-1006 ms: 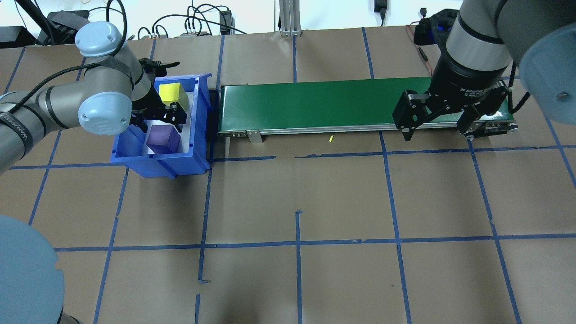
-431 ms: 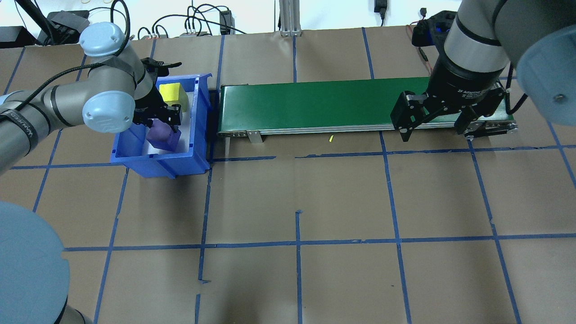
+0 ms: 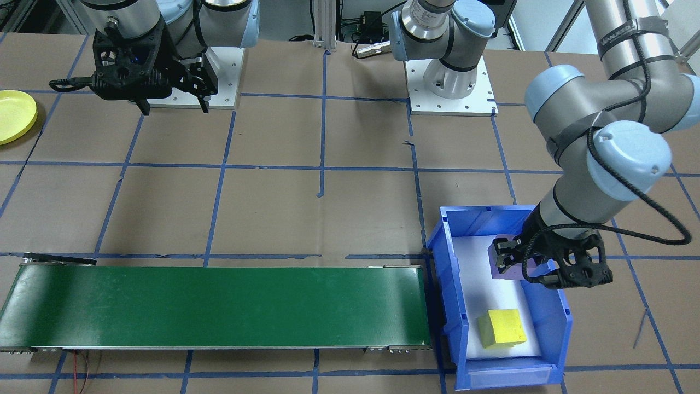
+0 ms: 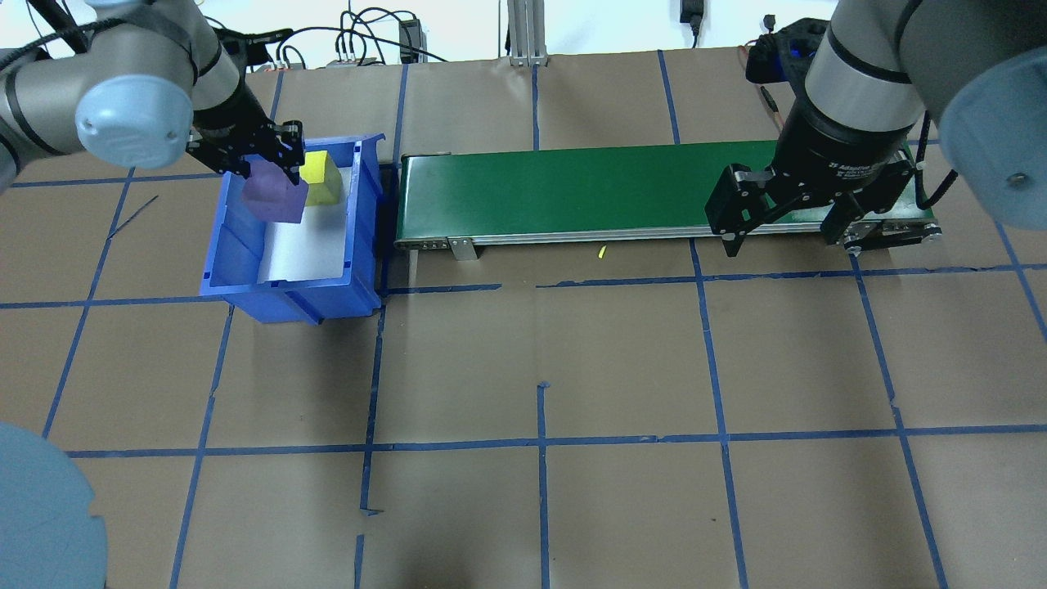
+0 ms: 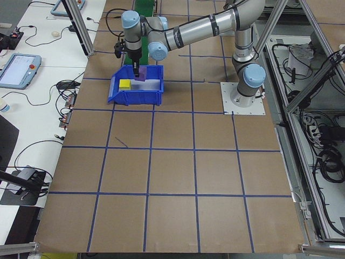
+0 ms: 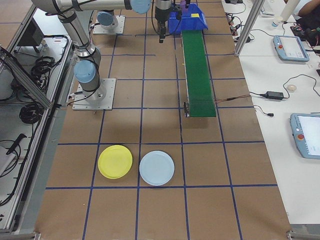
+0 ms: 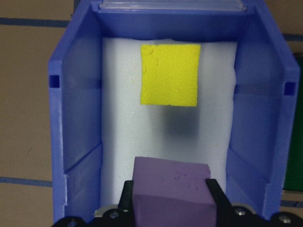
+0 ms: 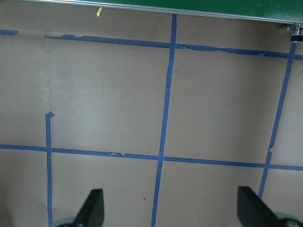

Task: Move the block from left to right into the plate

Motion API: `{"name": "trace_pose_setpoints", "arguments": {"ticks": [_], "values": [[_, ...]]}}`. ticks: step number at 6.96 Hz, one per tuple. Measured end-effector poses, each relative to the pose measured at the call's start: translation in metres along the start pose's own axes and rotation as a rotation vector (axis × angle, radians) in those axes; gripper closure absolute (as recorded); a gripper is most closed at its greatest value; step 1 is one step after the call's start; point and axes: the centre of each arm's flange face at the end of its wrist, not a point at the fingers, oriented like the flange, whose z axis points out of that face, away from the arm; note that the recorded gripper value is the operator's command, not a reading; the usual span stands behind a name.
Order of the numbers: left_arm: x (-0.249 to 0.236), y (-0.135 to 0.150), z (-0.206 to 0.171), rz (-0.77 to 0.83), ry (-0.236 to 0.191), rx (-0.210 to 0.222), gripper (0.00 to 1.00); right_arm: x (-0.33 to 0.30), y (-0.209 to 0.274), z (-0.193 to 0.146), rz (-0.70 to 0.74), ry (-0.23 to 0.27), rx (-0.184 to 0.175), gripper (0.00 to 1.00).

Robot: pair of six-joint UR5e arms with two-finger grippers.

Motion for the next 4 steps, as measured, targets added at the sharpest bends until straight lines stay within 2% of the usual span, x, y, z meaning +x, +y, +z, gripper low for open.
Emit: {"name": "trace_pose_setpoints", "arguments": {"ticks": [2,4], "values": [[0.044,-0.006,-0.037,-0.025,0.046,0.062,0.71,0.000,0.000,0.000,0.001,-0.001,-0.001,0.00],[0.115,-0.004,-0.030,-0.010,0.075,0.119,0.72,0.001,0.000,0.000,-0.002,0.000,-0.002,0.00]]}}
